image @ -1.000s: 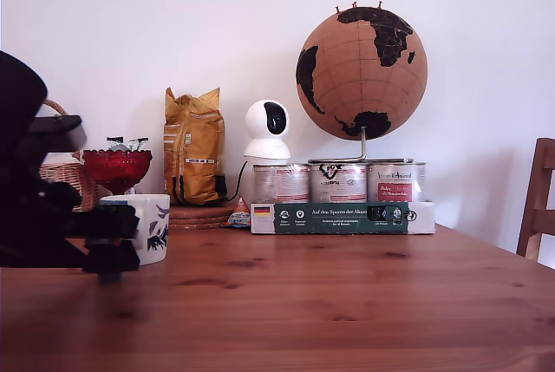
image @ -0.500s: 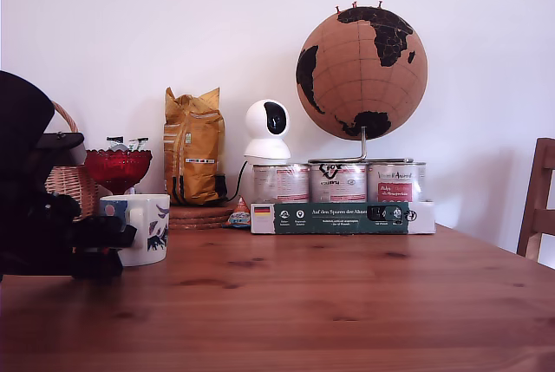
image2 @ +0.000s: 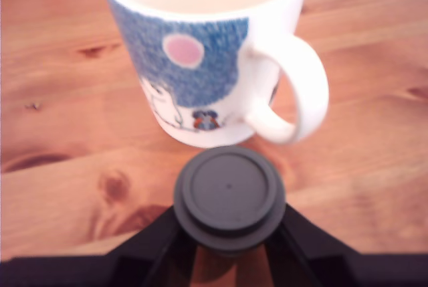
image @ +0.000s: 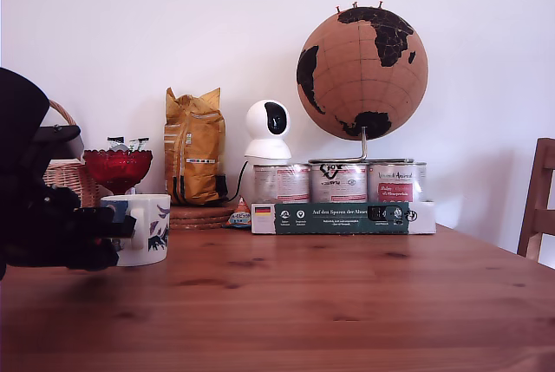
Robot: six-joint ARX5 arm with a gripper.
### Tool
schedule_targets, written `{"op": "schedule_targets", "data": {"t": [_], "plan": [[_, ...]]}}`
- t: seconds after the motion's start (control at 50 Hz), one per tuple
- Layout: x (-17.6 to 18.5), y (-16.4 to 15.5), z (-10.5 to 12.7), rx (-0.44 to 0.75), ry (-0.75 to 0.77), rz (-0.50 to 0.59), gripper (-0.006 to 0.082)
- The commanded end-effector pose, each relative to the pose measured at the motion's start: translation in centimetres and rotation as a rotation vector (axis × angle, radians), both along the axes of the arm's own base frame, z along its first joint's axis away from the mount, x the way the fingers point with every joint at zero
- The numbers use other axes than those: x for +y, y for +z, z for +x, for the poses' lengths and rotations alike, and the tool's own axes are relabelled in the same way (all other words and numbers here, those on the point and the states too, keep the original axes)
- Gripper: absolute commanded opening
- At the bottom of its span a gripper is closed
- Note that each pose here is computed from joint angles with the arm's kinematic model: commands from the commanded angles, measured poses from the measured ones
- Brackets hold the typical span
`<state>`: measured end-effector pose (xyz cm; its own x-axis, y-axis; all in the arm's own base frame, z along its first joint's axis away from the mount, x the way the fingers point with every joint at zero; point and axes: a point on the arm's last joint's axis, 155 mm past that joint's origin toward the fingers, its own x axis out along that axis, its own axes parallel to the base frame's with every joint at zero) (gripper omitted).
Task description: Pick the grey coffee capsule and place it inside the blue coffee cup
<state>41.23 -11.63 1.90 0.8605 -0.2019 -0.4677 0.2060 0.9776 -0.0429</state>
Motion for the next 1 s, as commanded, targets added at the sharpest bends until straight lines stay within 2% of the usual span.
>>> {"op": "schedule_targets", "data": {"t": [0.0, 0.18, 0.42, 0.76, 0.98], "plan": [[0.9, 3.0, 1.2, -0.085, 0.04, -0.009, 0.0181], [2.3, 7.7, 2.2, -0.218, 0.088, -0.04, 0.0181], [0.2, 11.5, 3.7, -0.296, 0.007, -0.098, 0.0181], [-1.2, 11.6, 6.1, -0.159, -0.075, -0.104, 0.0181], [-1.6, 9.9, 7.2, -0.052, -0.105, -0.105, 0.0181]]}}
